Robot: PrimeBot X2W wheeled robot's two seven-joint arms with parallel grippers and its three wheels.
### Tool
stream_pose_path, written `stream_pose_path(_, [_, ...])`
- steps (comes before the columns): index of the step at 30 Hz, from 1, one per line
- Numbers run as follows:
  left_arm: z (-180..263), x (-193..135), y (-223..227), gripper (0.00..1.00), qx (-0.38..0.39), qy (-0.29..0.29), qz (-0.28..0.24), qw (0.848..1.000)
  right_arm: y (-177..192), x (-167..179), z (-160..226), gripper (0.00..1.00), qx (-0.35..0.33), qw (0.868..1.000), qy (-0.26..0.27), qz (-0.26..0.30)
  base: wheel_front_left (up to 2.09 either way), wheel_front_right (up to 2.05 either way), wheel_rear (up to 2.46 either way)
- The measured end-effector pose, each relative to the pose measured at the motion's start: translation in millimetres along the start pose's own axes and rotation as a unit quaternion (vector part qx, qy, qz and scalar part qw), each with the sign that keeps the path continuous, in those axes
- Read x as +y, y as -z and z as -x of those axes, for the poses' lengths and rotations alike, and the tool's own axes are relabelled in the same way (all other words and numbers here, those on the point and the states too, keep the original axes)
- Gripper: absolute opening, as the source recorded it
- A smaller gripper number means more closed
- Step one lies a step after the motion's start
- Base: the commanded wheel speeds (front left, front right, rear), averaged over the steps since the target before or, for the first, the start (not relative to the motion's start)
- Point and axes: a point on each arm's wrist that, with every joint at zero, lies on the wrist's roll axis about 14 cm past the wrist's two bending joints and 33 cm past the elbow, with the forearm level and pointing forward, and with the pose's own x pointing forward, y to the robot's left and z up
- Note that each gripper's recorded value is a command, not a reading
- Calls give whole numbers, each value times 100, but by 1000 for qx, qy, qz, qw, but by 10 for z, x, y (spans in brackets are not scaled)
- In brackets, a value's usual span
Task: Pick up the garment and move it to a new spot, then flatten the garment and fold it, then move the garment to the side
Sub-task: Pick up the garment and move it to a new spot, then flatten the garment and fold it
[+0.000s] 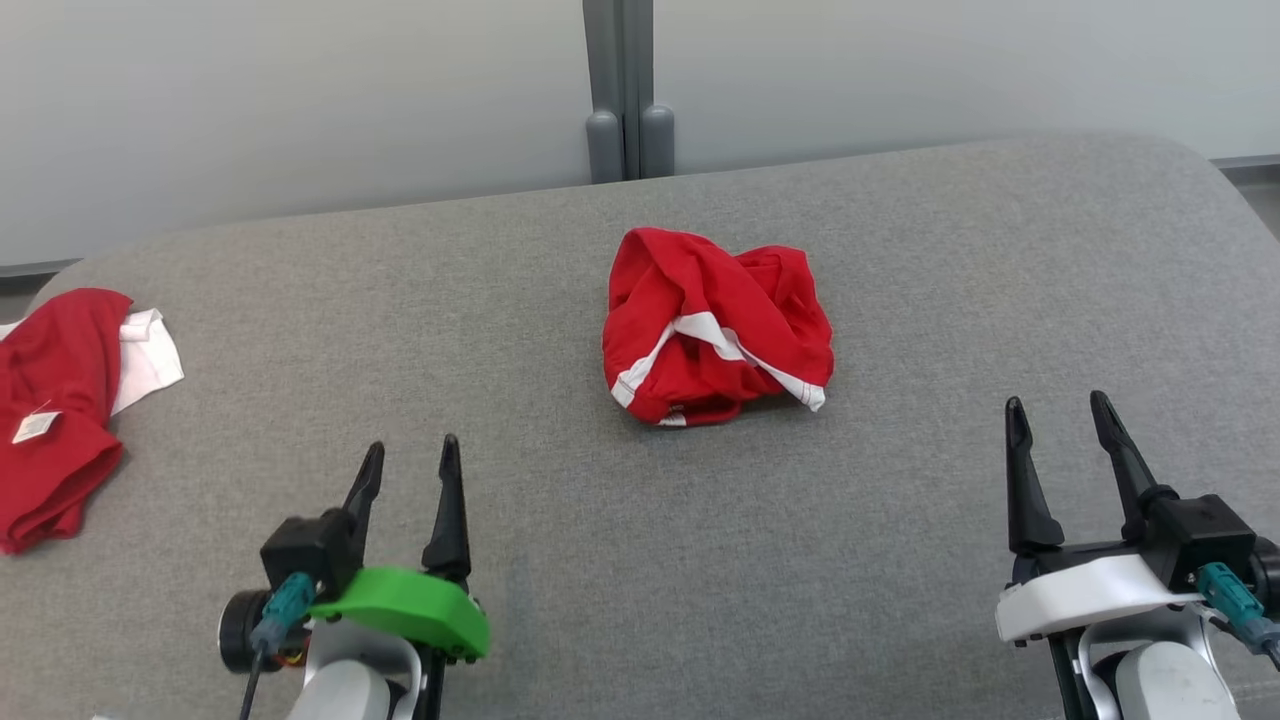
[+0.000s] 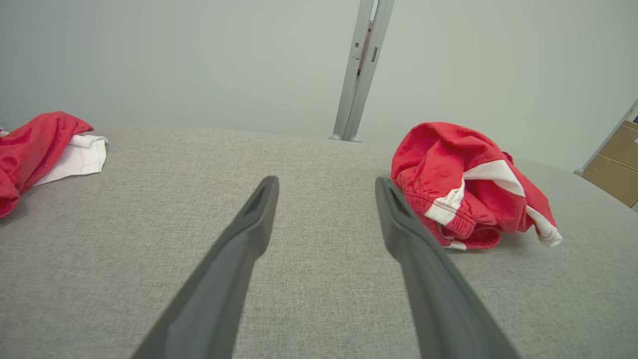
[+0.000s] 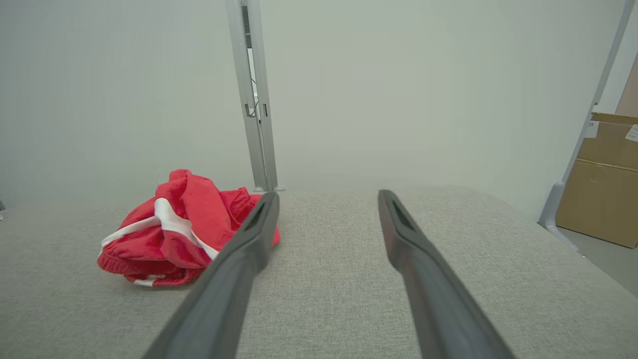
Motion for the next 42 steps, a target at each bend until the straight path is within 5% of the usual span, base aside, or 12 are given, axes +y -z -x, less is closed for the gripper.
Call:
stream_pose_path(9, [347, 214, -1, 100, -13, -53, -7, 999, 31, 205, 72, 100, 5, 999, -28, -16, 0, 0, 0])
stream_pose_path(42, [442, 253, 144, 100, 8, -61, -14, 998, 245, 311, 48, 100, 38, 998, -46, -5, 0, 0, 0])
